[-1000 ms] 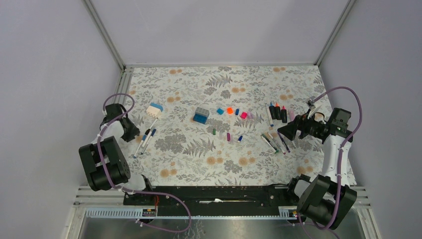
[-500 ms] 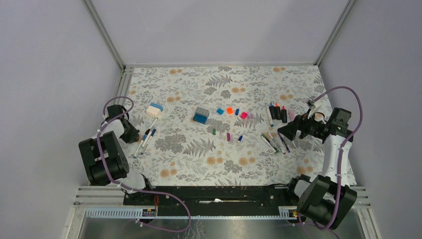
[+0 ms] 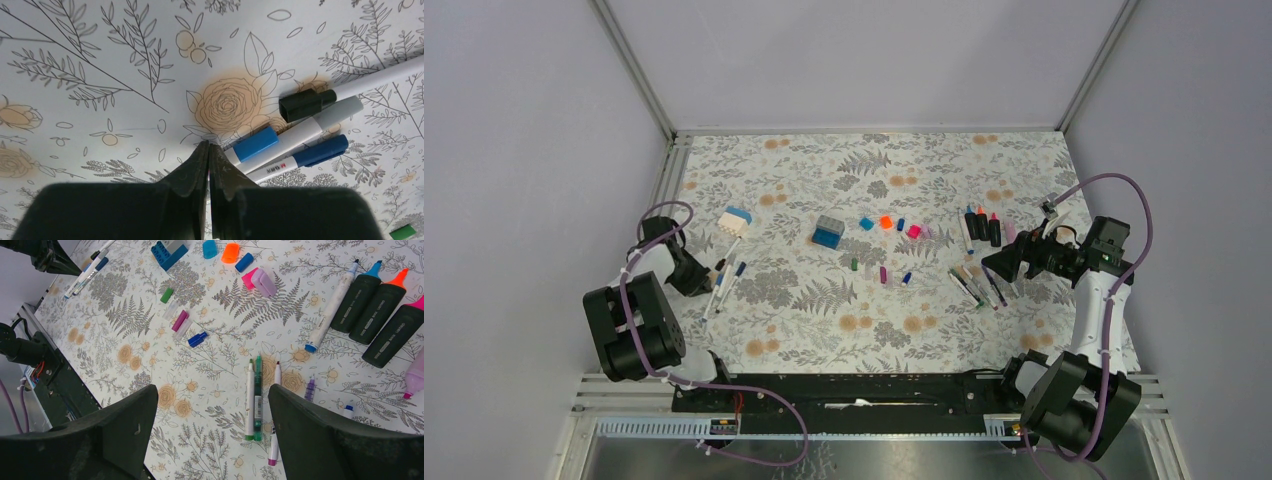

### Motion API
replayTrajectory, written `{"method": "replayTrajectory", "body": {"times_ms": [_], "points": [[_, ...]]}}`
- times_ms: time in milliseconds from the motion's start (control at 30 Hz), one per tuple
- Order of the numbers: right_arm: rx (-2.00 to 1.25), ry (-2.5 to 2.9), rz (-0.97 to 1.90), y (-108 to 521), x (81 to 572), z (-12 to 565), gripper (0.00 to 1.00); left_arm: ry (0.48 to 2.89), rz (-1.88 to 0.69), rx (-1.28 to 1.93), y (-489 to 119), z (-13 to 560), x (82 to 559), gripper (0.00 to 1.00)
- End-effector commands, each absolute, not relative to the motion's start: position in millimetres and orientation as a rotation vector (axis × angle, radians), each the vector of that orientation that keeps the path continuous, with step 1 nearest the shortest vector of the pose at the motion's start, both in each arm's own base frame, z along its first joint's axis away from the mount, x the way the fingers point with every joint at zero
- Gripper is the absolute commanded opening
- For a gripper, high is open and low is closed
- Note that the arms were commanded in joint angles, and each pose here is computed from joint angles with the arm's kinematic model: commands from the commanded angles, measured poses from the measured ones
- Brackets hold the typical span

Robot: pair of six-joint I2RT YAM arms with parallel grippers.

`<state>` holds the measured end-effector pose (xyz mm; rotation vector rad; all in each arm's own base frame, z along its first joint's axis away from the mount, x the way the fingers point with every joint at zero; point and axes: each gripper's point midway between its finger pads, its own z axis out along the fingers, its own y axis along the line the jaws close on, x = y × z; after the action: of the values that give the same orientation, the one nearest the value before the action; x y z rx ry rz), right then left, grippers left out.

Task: Open the pen caps
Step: Adjust the pen at the center of the board.

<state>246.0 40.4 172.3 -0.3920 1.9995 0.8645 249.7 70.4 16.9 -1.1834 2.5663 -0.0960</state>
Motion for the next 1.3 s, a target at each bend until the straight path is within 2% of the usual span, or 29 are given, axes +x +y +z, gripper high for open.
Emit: {"method": "replayTrajectory", "body": {"times_ms": [0, 933, 1267], "points": [[-0.45, 1.945, 0.853, 43.8, 247.9, 190.9, 0.88, 2.568, -0.176, -1.186, 56.3, 22.8, 246.6, 0.06], [-0.456, 1.944, 0.837, 42.9, 248.2, 191.6, 0.89, 2.62, -0.35, -1.042, 7.0, 32.0, 260.0, 0.09], [-0.456, 1.944, 0.841, 43.3, 247.7, 190.6, 0.89, 2.474, -0.256, -1.009, 24.6, 68.2, 274.4, 0.11]]}}
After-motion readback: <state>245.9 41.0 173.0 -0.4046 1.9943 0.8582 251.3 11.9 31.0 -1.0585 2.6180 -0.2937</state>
